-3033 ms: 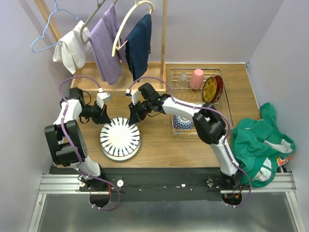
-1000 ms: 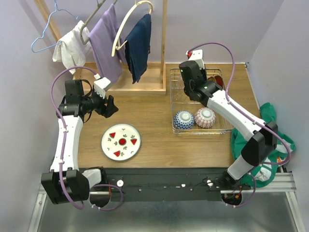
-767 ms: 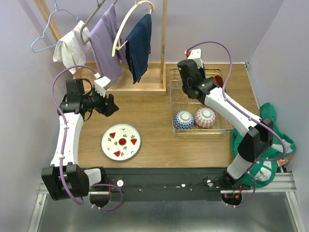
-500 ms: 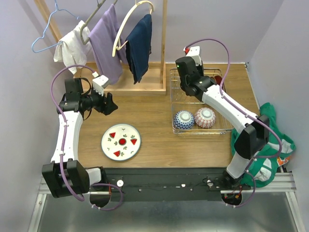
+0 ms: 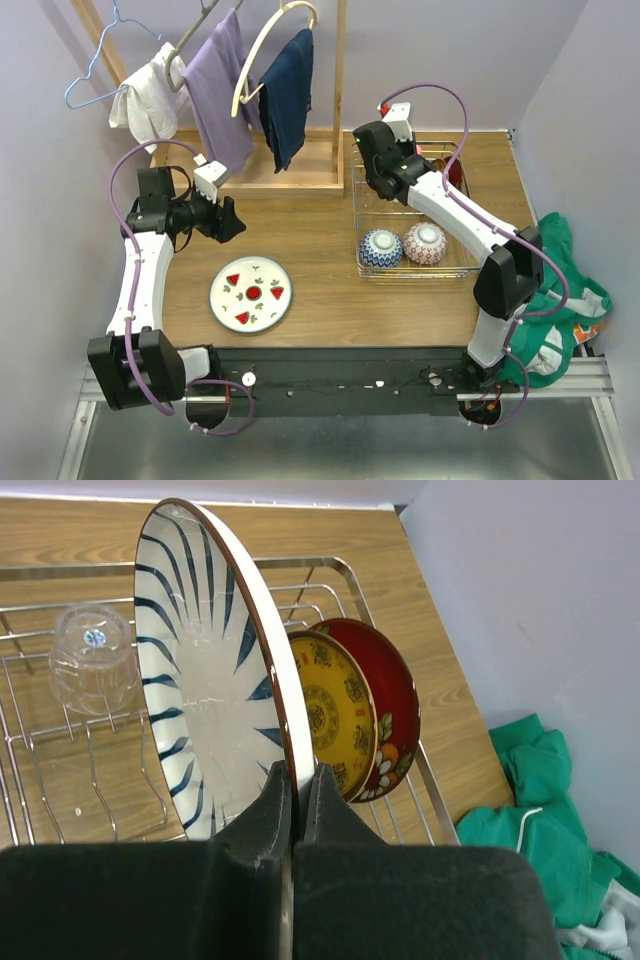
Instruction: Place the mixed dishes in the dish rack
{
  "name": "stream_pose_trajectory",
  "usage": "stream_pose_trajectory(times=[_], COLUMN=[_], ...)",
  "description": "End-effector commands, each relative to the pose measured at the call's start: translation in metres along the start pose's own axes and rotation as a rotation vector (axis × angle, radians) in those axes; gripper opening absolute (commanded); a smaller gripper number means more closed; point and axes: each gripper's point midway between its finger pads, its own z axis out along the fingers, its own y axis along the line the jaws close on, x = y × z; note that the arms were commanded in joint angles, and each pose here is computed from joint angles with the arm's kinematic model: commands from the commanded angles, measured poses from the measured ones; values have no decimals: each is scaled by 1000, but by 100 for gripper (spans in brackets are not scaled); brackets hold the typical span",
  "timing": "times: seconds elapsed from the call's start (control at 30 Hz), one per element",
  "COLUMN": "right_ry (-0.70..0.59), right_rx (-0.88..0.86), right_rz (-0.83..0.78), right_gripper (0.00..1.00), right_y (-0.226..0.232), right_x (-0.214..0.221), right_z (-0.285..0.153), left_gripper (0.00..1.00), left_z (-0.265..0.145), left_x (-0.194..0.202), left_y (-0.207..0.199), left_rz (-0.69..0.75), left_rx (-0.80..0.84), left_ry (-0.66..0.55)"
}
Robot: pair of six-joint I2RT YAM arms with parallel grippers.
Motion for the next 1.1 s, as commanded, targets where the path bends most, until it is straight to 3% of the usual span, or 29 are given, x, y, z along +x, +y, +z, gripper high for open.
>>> stream_pose_trajectory(times=[0.0, 0.6, 0.63, 0.73, 0.77, 0.87, 1.07], right_ry=[-17, 52, 54, 61, 64, 65, 61], right_rx=[62, 14, 8, -29, -46, -102, -216], right_rz=[110, 52, 47, 29, 19, 21, 54], right_gripper=[1, 1, 4, 22, 33, 49, 60], right_y=[-15, 19, 19, 22, 23, 22, 17], right_x=[-11, 22, 23, 24, 25, 18, 4], right_z=[-3, 10, 10, 8, 7, 0, -22], left_gripper=[76, 80, 80, 82, 82, 84, 84], left_z=[-3, -1, 0, 3, 5, 9, 12], left_x=[6, 34, 40, 52, 58, 74, 103], left_y=[-4, -10, -10, -12, -12, -9, 1], left_rz=[14, 9, 12, 4, 14, 14, 17], left_rx=[3, -2, 5, 23, 33, 40, 37], left_ry=[5, 67, 81, 112, 126, 173, 253])
